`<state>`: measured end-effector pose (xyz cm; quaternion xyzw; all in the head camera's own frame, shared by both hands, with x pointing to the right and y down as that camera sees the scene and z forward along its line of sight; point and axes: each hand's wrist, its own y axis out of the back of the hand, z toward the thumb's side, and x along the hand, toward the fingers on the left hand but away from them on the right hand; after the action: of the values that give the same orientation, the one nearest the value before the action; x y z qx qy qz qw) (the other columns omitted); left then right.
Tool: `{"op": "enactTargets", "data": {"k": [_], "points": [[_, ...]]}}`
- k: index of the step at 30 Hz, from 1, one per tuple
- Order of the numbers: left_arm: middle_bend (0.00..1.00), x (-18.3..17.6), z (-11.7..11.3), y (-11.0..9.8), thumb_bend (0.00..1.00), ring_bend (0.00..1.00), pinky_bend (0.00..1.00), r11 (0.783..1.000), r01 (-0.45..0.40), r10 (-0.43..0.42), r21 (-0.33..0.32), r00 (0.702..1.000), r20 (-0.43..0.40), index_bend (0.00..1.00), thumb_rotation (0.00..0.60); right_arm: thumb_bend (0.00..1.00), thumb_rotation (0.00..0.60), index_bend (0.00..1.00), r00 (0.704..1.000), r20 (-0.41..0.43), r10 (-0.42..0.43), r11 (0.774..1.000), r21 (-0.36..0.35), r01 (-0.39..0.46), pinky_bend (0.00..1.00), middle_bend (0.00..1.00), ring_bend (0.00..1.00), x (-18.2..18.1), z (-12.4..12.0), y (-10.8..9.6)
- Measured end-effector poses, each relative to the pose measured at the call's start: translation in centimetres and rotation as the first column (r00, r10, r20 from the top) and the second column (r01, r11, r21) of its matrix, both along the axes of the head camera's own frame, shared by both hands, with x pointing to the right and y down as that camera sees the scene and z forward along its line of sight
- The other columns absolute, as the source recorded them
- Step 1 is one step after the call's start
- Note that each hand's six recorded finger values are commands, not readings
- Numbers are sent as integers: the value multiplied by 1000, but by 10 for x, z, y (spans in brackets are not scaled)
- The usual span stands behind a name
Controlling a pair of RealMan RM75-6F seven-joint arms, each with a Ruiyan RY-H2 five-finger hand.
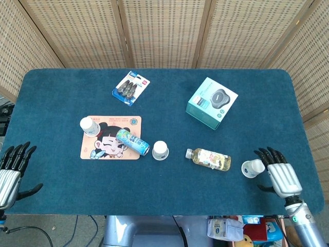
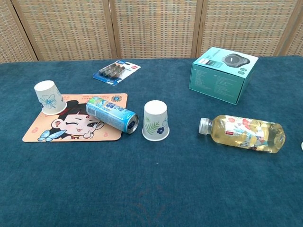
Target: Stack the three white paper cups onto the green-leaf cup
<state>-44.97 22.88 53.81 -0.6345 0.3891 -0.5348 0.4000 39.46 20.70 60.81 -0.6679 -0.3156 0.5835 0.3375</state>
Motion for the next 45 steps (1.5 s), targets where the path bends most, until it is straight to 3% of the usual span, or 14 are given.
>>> {"op": "enactTargets", "data": {"k": [12, 21, 28, 38, 45], "points": [[0, -2, 7, -7, 152, 0, 0, 1000, 18, -18, -1, 1000, 12, 0, 600, 319, 600, 293, 998, -56, -8, 999, -48, 5, 307, 355, 273, 2, 39, -18], [0, -2, 5, -6, 153, 0, 0, 1000, 20, -20, 4, 1000, 9, 0, 600, 454, 600, 441, 996, -91, -6, 999, -48, 2, 352, 485, 394, 8, 50, -21], [0, -2, 5, -6, 152, 0, 0, 1000, 20, -20, 0, 1000, 13, 0, 600, 502, 600, 537, 995, -100, 1, 999, -48, -6, 395, 574, 469, 10, 52, -21], [0, -1, 8, -7, 152, 0, 0, 1000, 18, -18, -9, 1000, 16, 0, 600, 518, 600, 541, 999, -33, -43, 998, 53, 45, 395, 587, 479, -14, 19, -32], [0, -3, 11, -10, 152, 0, 0, 999, 27, -27, -22, 1000, 15, 0, 600, 535, 600, 541, 987, 76, -143, 978, 161, 129, 395, 580, 479, -72, -22, -63]]}}
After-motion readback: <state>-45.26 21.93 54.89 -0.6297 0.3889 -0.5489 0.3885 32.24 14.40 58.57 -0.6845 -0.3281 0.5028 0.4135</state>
